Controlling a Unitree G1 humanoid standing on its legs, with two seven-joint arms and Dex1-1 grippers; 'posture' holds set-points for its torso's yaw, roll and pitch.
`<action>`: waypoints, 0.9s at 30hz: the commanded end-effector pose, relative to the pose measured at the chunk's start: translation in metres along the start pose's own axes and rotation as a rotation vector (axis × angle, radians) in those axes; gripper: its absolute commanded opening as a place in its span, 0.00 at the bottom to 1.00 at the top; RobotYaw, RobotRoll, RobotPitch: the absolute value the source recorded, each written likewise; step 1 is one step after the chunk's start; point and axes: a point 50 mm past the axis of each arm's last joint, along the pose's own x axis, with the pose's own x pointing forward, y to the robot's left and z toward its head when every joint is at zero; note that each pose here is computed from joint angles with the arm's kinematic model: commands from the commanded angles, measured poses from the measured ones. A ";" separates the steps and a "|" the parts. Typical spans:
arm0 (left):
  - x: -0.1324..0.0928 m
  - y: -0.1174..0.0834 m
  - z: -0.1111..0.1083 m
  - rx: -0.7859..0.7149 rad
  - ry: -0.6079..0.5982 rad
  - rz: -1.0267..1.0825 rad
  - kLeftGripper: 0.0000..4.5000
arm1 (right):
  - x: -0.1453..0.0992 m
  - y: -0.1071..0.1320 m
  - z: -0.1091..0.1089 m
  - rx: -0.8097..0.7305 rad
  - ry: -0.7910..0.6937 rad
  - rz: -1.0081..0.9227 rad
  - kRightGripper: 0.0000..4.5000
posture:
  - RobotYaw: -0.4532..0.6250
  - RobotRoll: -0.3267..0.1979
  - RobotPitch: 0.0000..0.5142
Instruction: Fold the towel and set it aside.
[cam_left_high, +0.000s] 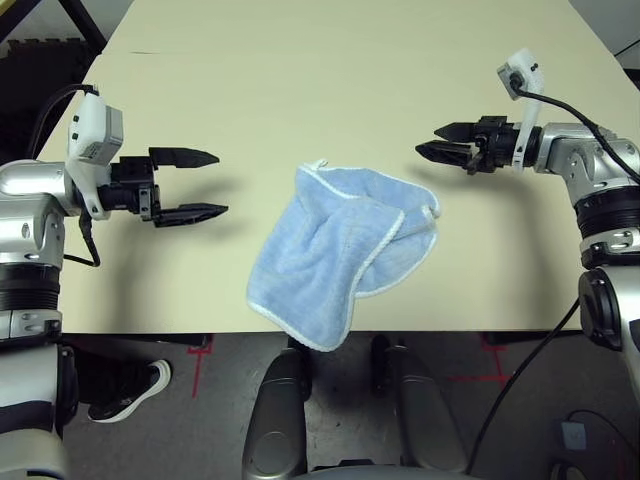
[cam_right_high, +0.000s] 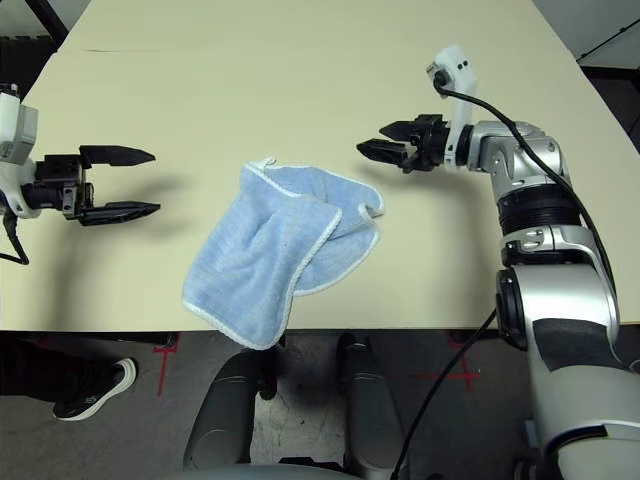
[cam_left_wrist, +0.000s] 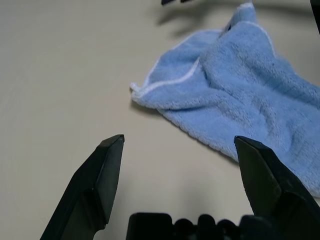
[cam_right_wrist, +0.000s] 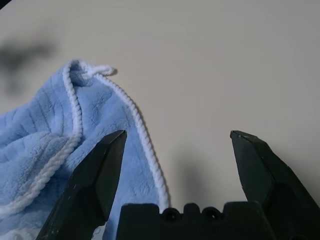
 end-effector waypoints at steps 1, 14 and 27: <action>0.004 0.001 -0.002 0.021 -0.004 -0.021 0.99 | -0.007 0.003 0.005 0.033 0.074 -0.054 1.00 | 0.39 0.62 0.54; 0.021 0.006 -0.015 -0.055 -0.059 0.004 0.99 | -0.001 0.037 -0.003 0.048 0.208 -0.087 1.00 | 0.37 0.62 0.59; 0.026 0.005 -0.013 -0.054 -0.084 0.005 0.99 | 0.017 0.044 -0.007 0.063 0.376 -0.214 1.00 | 0.37 0.62 0.60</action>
